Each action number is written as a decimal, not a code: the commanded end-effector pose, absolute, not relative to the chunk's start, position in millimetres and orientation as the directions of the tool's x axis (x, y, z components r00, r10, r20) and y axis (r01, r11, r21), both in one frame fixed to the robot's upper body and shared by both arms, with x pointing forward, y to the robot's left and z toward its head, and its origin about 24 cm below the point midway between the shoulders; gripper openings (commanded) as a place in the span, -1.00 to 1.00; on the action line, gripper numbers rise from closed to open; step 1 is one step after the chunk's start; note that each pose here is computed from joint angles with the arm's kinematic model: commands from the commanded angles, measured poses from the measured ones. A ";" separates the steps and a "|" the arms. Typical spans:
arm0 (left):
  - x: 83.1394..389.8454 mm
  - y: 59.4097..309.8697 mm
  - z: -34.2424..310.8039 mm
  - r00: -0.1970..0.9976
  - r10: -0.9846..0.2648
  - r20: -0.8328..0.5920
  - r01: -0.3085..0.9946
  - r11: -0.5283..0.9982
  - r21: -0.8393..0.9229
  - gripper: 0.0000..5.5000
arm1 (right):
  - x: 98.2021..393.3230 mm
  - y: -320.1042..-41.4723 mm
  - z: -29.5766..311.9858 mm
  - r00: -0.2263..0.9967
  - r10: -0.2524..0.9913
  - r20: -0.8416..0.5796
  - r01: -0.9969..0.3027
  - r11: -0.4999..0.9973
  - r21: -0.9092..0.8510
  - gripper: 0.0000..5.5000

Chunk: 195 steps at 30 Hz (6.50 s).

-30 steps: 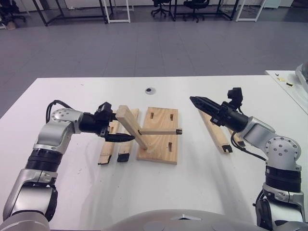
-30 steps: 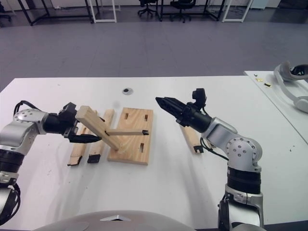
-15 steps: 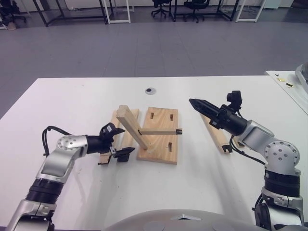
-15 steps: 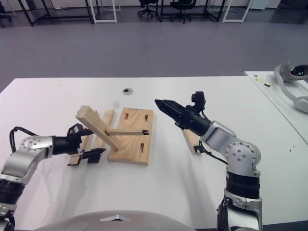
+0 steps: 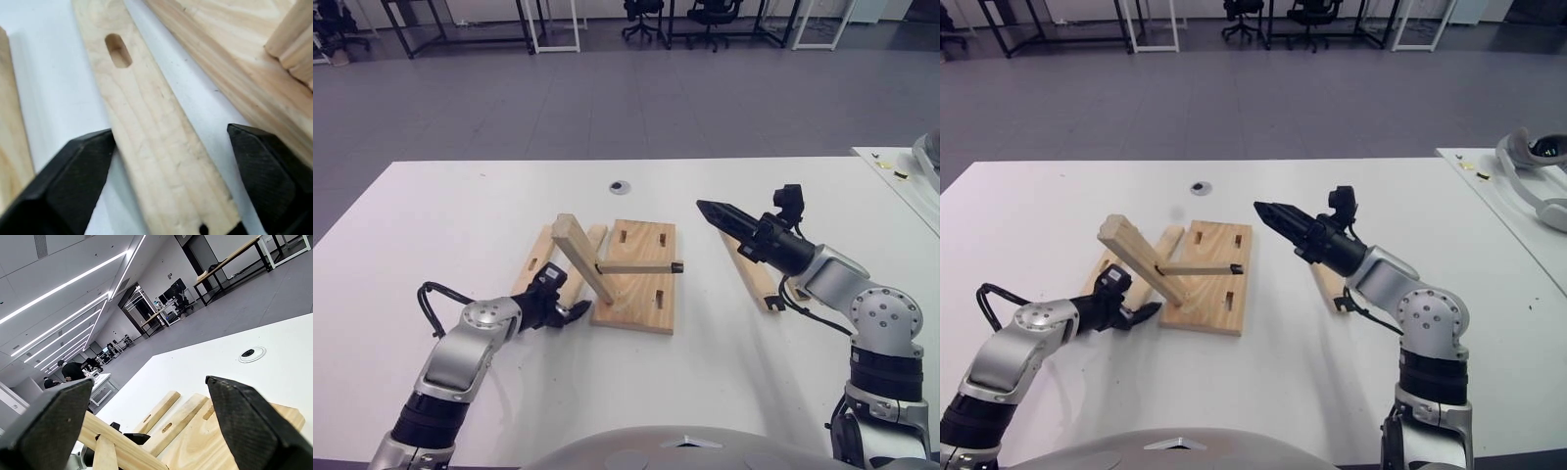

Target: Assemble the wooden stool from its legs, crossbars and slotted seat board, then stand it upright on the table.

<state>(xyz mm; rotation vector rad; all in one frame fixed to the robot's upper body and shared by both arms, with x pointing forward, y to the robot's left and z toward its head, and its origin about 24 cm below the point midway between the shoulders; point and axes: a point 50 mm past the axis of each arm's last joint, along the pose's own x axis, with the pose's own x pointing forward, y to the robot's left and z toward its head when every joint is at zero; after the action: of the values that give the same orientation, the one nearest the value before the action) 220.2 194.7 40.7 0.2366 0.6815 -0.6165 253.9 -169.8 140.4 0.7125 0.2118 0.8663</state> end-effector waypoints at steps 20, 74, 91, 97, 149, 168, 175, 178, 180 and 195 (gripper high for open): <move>294.5 234.3 74.9 0.762 -0.413 -0.499 0.504 0.862 0.055 -0.22 | 265.6 -171.8 143.3 0.695 0.711 0.109 -0.597 0.485 0.639 0.55; 308.7 203.8 231.4 0.493 -0.869 0.052 0.858 0.475 -0.197 0.34 | 282.5 -198.4 250.1 0.512 0.826 0.235 -0.847 0.442 0.294 -0.24; 303.4 213.7 194.5 0.580 -0.815 0.013 0.794 0.561 -0.235 0.34 | 224.9 -200.7 181.7 0.419 0.908 0.002 -0.886 0.408 0.219 -0.24; 298.4 207.3 191.9 0.550 -0.835 0.006 0.808 0.531 -0.256 0.34 | 220.9 -200.3 199.1 0.371 0.926 0.074 -0.918 0.354 0.179 -0.24; 287.0 189.4 193.1 0.455 -0.890 0.013 0.855 0.432 -0.287 0.34 | 237.5 -196.2 170.8 0.338 0.939 0.059 -0.937 0.329 0.117 -0.25; 284.9 188.2 192.5 0.449 -0.893 0.013 0.858 0.427 -0.286 0.34 | 230.4 -198.5 167.2 0.319 0.947 0.028 -0.942 0.314 0.118 -0.25; 284.0 186.5 192.0 0.441 -0.897 0.012 0.861 0.420 -0.287 0.34 | 230.4 -198.3 162.1 0.334 0.943 -0.018 -0.939 0.334 0.085 -0.25; 283.4 186.0 191.3 0.439 -0.898 0.011 0.862 0.418 -0.287 0.34 | 231.0 -198.3 153.4 0.325 0.941 -0.097 -0.941 0.332 0.063 -0.25; 283.0 186.2 190.9 0.442 -0.897 0.011 0.861 0.421 -0.286 0.34 | 232.5 -198.9 152.2 0.313 0.942 -0.120 -0.946 0.321 0.049 -0.25; 277.3 181.7 182.5 0.480 -0.876 0.050 0.843 0.445 -0.302 0.34 | 265.2 -188.7 187.8 0.125 0.971 -0.203 -0.992 0.125 -0.012 -0.25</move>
<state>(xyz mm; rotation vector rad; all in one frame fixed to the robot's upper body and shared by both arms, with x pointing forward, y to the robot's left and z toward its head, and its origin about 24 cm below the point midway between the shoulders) 279.5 182.3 186.4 -0.2982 0.1124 -1.0829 262.8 -194.1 184.1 -0.1275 0.1517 1.4262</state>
